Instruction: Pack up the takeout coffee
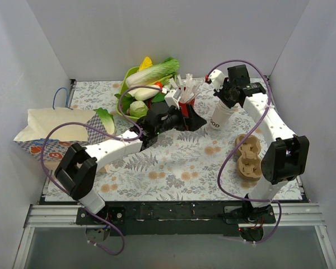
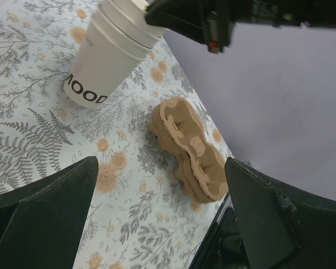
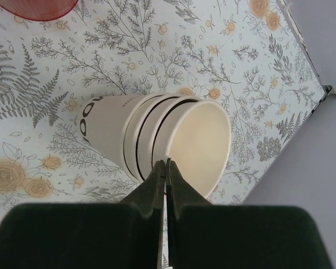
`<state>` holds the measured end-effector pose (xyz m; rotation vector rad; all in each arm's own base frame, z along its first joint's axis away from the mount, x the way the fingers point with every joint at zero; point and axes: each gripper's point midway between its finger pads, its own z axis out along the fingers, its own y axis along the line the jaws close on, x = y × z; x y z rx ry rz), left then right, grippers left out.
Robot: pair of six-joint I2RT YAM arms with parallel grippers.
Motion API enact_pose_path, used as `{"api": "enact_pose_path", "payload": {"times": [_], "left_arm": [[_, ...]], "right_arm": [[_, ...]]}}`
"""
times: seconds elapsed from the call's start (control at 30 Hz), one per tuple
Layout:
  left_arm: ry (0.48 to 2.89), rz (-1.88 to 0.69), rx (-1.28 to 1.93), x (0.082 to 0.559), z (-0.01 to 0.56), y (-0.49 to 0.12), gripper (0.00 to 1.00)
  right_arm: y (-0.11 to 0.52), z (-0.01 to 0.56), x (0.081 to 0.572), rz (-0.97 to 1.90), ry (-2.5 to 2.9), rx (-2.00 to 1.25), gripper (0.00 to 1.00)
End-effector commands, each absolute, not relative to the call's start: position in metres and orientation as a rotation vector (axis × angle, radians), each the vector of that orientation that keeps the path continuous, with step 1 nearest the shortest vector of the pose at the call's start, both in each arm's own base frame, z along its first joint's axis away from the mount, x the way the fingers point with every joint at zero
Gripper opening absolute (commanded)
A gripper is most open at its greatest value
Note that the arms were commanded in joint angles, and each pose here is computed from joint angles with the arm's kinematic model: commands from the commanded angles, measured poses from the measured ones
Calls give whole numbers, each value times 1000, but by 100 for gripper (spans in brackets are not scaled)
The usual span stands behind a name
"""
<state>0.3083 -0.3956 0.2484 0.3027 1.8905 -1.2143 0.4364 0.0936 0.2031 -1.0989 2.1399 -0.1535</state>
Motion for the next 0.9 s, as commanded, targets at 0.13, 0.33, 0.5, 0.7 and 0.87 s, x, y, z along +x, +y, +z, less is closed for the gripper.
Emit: {"api": "enact_pose_path", "payload": {"times": [0.13,0.33,0.5,0.7,0.87], "left_arm": [[1857,-1383,-339,352,236,-403,98],[1931,-1438,-433,349,212,-427,98],[1985,-1431,-487,351,188,-438,98],[1974,-1474,-392,340,193,-461,98],[1991,-1442,-405,341,184,-471,98]], "right_arm": [[93,233,427,-137,2138,-913,1],[91,221,406,-109,2172,-915,1],[94,213,389,-60,2219,-904,1],[95,205,373,-23,2237,-908,1],[97,204,367,-11,2243,-896,1]]}}
